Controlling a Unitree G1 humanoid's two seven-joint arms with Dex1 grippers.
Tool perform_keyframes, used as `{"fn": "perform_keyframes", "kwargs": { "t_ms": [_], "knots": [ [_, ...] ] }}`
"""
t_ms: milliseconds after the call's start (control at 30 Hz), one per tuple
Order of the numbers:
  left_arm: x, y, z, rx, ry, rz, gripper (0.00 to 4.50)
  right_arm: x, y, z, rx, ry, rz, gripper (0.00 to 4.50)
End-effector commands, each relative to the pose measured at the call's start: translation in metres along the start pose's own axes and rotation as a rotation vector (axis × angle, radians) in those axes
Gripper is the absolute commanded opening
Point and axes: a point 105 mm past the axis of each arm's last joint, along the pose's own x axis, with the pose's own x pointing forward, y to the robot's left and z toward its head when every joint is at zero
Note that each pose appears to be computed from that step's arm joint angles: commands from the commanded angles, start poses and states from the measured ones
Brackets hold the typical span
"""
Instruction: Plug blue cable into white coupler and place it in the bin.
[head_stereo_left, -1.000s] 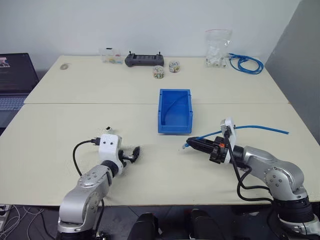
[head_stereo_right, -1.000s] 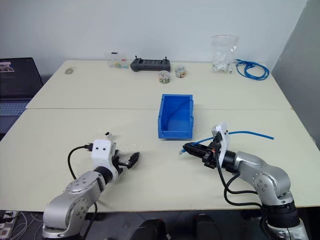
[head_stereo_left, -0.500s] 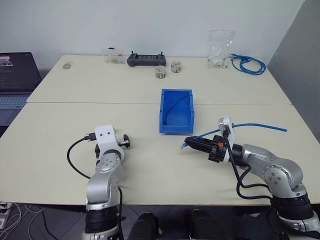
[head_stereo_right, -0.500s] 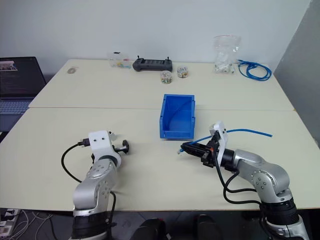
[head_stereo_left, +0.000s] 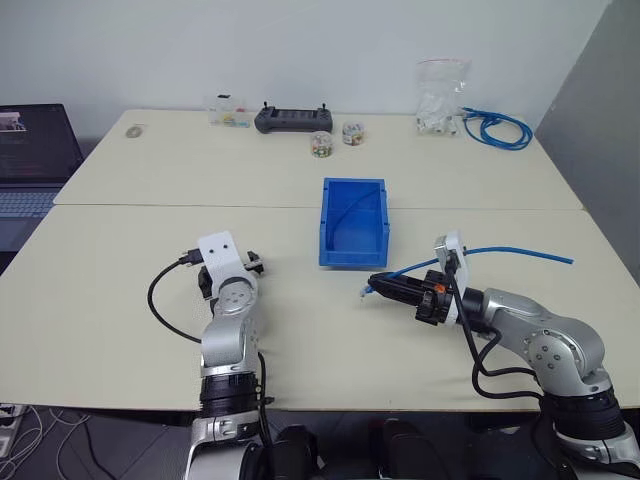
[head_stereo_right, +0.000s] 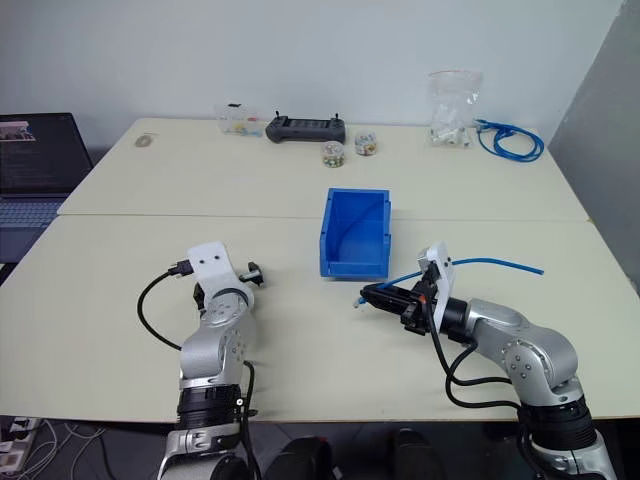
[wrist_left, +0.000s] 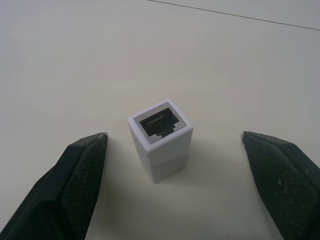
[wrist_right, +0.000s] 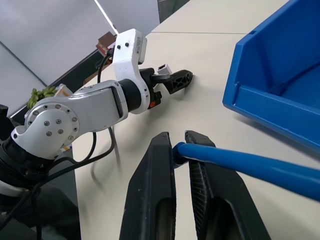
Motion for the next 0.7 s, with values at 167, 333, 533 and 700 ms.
{"fn": "perform_keyframes", "kwargs": {
  "t_ms": [167, 333, 533, 700],
  "knots": [
    [-0.002, 0.009, 0.005, -0.018, -0.028, 0.048, 3.18, -0.002, 0.005, 0.01, -0.046, -0.024, 0.013, 0.11],
    [-0.002, 0.011, 0.004, -0.021, -0.026, 0.059, 2.25, -0.001, 0.005, 0.01, -0.045, -0.025, 0.016, 0.11],
    [-0.004, 0.014, -0.002, -0.01, -0.016, 0.064, 1.0, -0.002, 0.006, 0.01, -0.046, -0.027, 0.015, 0.11],
    [-0.011, 0.016, -0.012, 0.015, 0.007, 0.019, 0.95, -0.003, 0.005, 0.01, -0.05, -0.029, 0.004, 0.11]
  ]
}}
